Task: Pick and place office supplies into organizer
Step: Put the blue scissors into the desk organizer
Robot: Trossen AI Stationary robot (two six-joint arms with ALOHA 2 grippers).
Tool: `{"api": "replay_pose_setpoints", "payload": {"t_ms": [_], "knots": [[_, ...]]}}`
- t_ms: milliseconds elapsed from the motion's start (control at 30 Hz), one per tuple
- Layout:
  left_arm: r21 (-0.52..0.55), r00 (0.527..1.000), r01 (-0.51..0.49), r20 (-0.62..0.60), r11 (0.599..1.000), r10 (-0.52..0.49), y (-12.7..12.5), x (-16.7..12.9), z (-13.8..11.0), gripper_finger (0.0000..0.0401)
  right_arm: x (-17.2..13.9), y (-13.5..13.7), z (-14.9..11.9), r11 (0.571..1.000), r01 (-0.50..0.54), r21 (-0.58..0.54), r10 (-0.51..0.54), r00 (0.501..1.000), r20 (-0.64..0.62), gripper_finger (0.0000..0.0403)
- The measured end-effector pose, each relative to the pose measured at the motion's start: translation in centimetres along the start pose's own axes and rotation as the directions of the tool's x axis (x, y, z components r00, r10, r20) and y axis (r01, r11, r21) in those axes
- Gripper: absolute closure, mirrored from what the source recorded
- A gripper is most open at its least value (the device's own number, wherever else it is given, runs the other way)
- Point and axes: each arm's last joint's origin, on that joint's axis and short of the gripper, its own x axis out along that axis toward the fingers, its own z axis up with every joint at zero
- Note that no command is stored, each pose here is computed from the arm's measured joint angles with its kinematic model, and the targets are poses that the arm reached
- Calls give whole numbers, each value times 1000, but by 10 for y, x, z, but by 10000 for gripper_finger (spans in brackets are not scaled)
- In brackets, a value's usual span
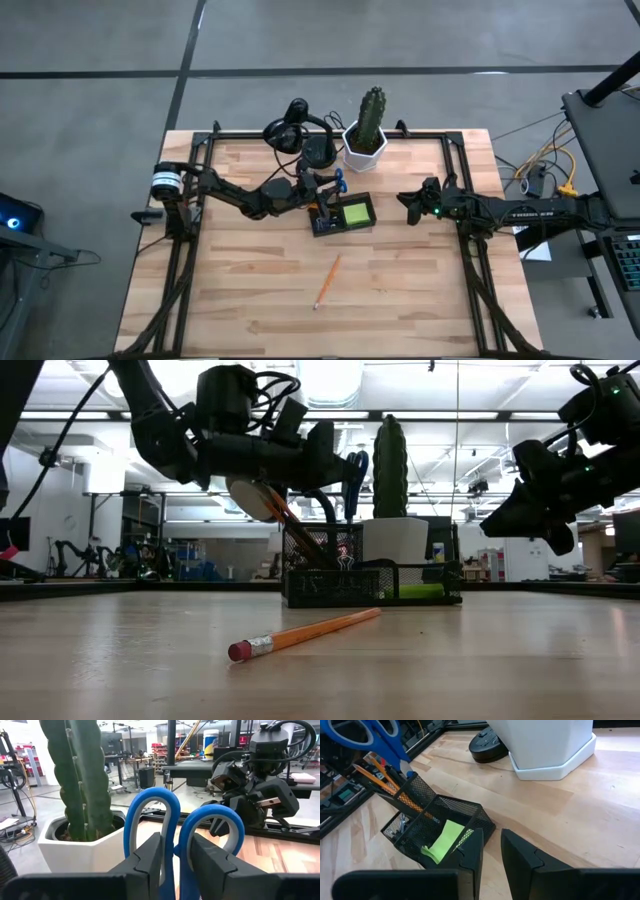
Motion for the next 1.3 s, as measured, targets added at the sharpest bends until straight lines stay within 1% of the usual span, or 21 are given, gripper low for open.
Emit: {"api": "replay_pose_setpoints", "payload": {"t_ms": [133, 433, 533, 733, 867, 967, 1300], "knots": [[0, 1000, 4, 5, 1000, -4, 0, 0, 1, 318, 0, 0, 0, 1000, 0, 0, 0, 1000, 0, 344], [0, 998, 65, 13, 998, -65, -2, 0, 2, 311, 0, 0, 0, 1000, 0, 1, 0, 1000, 0, 344], [0, 998, 66, 14, 998, -66, -2, 0, 2, 291, 0, 0, 0, 1000, 0, 3, 0, 1000, 0, 344], [-1, 998, 66, 16, 998, -65, -2, 0, 2, 234, 0, 0, 0, 1000, 0, 5, 0, 1000, 0, 344], [-2, 997, 69, 18, 998, -69, -3, -1, 3, 211, 0, 0, 0, 1000, 0, 5, 0, 1000, 0, 344], [-4, 997, 74, 21, 997, -73, -4, -1, 6, 205, 0, 0, 0, 1000, -1, 9, 1, 1000, 1, 344], [-7, 996, 80, 32, 997, -80, -5, -3, 12, 204, 0, 0, 0, 1000, -1, 11, 1, 1000, 1, 344]]}}
